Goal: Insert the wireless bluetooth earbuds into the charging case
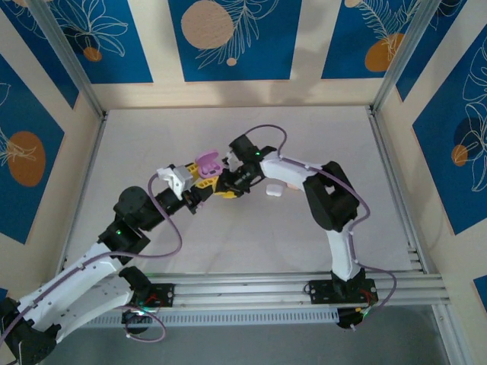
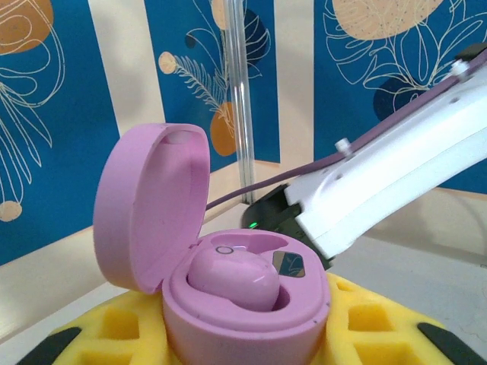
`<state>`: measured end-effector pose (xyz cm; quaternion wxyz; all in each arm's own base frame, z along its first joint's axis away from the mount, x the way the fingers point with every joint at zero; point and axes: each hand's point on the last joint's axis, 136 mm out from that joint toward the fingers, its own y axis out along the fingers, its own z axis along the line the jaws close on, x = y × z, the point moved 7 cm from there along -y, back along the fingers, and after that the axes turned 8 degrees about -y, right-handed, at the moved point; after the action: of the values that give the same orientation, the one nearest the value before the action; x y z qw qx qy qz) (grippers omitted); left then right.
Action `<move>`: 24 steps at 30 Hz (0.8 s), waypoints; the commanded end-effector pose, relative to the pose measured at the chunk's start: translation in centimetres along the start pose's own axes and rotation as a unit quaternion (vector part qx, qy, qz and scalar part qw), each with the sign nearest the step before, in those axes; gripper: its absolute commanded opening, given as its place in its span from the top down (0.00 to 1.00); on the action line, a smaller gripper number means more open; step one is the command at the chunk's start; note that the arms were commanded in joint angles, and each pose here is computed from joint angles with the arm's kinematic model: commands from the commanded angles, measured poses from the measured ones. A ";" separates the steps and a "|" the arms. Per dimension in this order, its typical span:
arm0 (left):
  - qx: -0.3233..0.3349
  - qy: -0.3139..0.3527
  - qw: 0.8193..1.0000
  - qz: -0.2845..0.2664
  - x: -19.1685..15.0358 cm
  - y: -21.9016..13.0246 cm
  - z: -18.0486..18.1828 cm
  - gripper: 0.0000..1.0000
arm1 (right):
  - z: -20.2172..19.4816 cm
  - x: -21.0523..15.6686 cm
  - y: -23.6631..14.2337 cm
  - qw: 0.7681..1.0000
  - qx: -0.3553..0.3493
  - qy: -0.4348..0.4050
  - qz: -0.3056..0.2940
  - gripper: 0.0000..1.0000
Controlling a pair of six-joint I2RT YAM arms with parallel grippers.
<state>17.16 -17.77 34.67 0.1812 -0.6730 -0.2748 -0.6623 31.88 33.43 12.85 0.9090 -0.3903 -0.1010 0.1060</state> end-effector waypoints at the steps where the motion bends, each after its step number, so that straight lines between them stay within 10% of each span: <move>1: -0.008 0.014 1.000 -0.021 1.8 -0.4 -0.5 0.76 | 0.8 0.2 1.5 0.999 -0.010 -0.025 0.041 0.60; 24: -0.007 0.017 1.000 -0.017 1.5 -0.5 -0.5 0.76 | 2.4 2.3 7.8 0.980 -0.115 -0.133 0.097 0.56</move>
<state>17.01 -17.64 34.32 0.1906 -0.6737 -0.2668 -0.6623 33.02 40.81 9.25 0.8337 -0.4748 -0.1863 0.2116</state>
